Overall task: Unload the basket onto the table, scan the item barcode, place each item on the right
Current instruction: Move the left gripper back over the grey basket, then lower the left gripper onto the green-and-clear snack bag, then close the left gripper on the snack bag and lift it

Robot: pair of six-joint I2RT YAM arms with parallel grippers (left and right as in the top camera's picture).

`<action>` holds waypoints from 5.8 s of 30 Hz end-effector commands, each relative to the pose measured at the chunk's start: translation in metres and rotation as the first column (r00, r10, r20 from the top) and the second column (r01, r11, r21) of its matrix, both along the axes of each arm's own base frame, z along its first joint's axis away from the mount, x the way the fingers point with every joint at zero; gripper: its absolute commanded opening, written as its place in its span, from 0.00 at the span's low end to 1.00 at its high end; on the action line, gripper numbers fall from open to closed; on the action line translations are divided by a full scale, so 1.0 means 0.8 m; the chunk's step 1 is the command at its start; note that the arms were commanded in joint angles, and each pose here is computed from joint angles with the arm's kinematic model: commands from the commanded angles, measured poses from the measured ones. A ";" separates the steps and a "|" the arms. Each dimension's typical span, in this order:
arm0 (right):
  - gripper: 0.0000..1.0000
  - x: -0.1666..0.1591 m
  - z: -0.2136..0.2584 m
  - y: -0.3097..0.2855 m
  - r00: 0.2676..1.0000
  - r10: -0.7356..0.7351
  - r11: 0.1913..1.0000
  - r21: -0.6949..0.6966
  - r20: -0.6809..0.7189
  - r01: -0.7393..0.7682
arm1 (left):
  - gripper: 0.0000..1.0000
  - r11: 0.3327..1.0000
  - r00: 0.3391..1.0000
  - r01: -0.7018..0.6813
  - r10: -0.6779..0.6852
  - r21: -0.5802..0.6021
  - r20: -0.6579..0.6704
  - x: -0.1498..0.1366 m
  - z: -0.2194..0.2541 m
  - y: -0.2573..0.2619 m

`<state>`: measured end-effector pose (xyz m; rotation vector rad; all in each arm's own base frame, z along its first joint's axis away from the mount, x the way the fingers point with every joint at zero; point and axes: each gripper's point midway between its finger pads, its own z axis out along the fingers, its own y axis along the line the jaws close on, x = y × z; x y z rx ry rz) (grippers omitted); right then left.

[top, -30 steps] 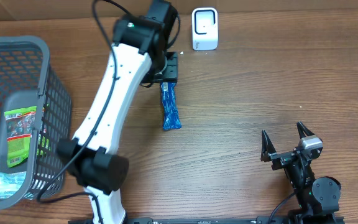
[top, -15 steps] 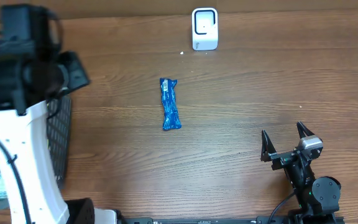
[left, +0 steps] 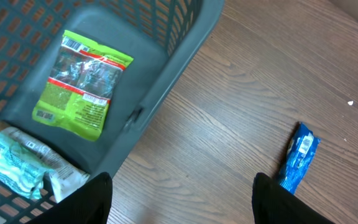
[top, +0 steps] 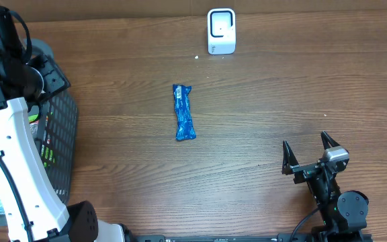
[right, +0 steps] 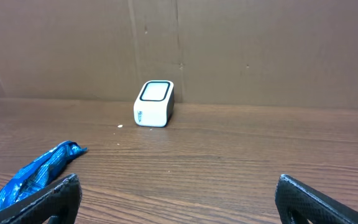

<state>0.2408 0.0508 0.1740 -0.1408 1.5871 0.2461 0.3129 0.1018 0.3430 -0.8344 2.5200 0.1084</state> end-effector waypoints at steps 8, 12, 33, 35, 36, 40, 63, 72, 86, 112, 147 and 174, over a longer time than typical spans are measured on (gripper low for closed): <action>1.00 0.000 -0.002 0.001 1.000 0.004 1.000 0.002 0.003 -0.004 | 0.63 0.998 0.998 0.058 -0.058 -0.008 0.004 0.010 -0.003 -0.005; 1.00 0.000 -0.002 0.001 1.000 0.004 1.000 0.002 0.003 -0.004 | 0.63 0.998 0.998 0.058 -0.058 -0.008 0.003 0.010 -0.003 -0.005; 1.00 0.000 -0.002 0.001 1.000 0.004 1.000 0.002 0.003 -0.004 | 0.63 0.998 0.997 -0.007 0.002 0.064 0.071 0.019 0.012 0.035; 1.00 0.000 -0.002 0.001 1.000 0.003 1.000 0.002 0.003 -0.003 | 0.65 0.996 0.993 -0.057 0.049 0.075 0.105 0.006 0.031 0.053; 1.00 0.000 -0.002 0.001 1.000 0.004 1.000 0.002 0.003 -0.004 | 0.67 0.993 0.990 -0.089 0.079 0.080 0.119 -0.002 0.039 0.063; 1.00 0.000 -0.002 0.001 1.000 0.004 1.000 0.002 0.003 -0.004 | 0.79 0.974 0.970 -0.211 0.199 0.078 0.141 -0.039 0.052 0.112; 1.00 0.000 -0.002 0.001 1.000 0.004 1.000 0.002 0.003 -0.004 | 0.98 0.978 0.970 -0.183 0.163 -0.101 -0.179 0.005 -0.196 0.230; 1.00 0.000 -0.002 0.001 1.000 0.004 1.000 0.002 0.003 -0.004 | 1.00 0.985 0.964 -0.153 0.131 -0.077 -0.231 0.011 -0.292 0.236; 1.00 0.000 -0.002 0.001 1.000 0.004 1.000 0.002 0.003 -0.004 | 0.99 0.980 0.964 0.044 0.009 0.193 -0.266 0.042 -0.355 0.244; 1.00 0.000 -0.002 0.001 1.000 0.003 1.000 0.002 0.003 -0.003 | 0.39 0.996 0.919 -0.056 0.078 0.068 -0.388 -0.013 -0.472 0.233; 1.00 0.000 -0.002 0.001 1.000 0.004 1.000 0.002 0.003 -0.004 | 1.00 0.978 0.965 0.010 -0.064 -0.208 -0.255 0.044 -0.344 0.191; 1.00 0.000 -0.002 0.001 1.000 0.004 1.000 0.002 0.003 -0.004 | 0.04 0.914 0.928 0.022 -0.169 -0.405 -0.331 0.027 -0.476 0.176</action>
